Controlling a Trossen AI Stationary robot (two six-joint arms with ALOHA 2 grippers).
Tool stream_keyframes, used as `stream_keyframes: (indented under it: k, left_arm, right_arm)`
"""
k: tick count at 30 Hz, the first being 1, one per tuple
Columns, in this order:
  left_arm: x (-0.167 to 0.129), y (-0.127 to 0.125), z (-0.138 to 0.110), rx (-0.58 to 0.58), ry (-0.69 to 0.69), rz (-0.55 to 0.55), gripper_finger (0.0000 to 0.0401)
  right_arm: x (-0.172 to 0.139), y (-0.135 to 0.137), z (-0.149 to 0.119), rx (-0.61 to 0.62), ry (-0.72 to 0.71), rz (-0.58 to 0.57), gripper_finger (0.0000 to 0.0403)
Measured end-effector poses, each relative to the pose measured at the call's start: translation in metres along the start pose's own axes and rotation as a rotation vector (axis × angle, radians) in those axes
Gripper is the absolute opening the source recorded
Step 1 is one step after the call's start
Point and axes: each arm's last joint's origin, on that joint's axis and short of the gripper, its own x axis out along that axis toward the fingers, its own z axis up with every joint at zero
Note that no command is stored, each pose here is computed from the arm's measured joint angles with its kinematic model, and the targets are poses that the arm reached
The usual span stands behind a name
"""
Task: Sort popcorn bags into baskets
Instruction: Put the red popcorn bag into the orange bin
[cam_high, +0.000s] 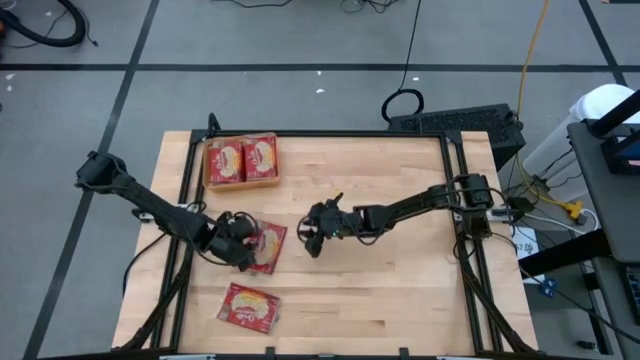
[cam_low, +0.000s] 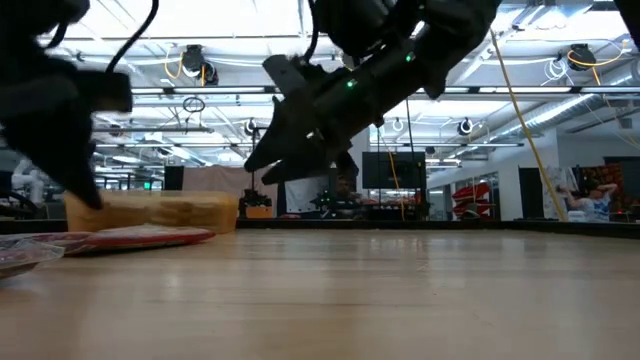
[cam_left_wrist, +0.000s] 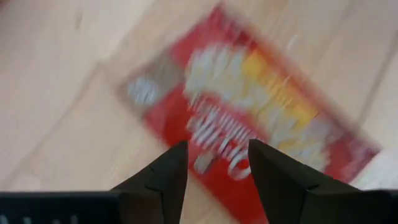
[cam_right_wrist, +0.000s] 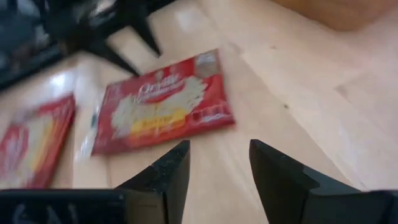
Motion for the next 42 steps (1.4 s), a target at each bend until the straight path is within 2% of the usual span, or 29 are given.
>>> stream_keyframes:
  k: [5,12,15,20,29,38,42]
  left_arm:
    - [0.017,0.009,-0.018,-0.038,0.096,0.036,0.0172]
    - [0.037,0.006,-0.02,-0.029,-0.025,-0.042,0.0172]
    - [0.04,0.005,-0.016,-0.024,-0.054,-0.054,0.0172]
    - [0.043,0.006,-0.012,-0.012,-0.077,-0.046,0.0172]
    - [0.051,0.002,0.001,0.034,-0.166,-0.083,0.0172]
    - [0.07,-0.002,0.003,0.026,-0.174,-0.083,0.0172]
    - [0.074,-0.006,0.005,0.017,-0.208,-0.121,0.0172]
  right_arm:
    - [0.013,-0.02,-0.002,0.161,0.041,-0.004,0.0196]
    - [0.031,-0.033,-0.008,0.26,0.139,0.101,0.0244]
    - [0.031,-0.035,-0.011,0.257,0.189,0.065,0.0254]
    - [0.029,-0.043,-0.009,0.263,0.228,0.034,0.0256]
    - [0.029,-0.053,-0.003,0.327,0.268,0.088,0.0256]
    - [0.028,-0.056,-0.003,0.355,0.355,0.196,0.0256]
    - [0.028,-0.053,-0.005,0.337,0.361,0.203,0.0238]
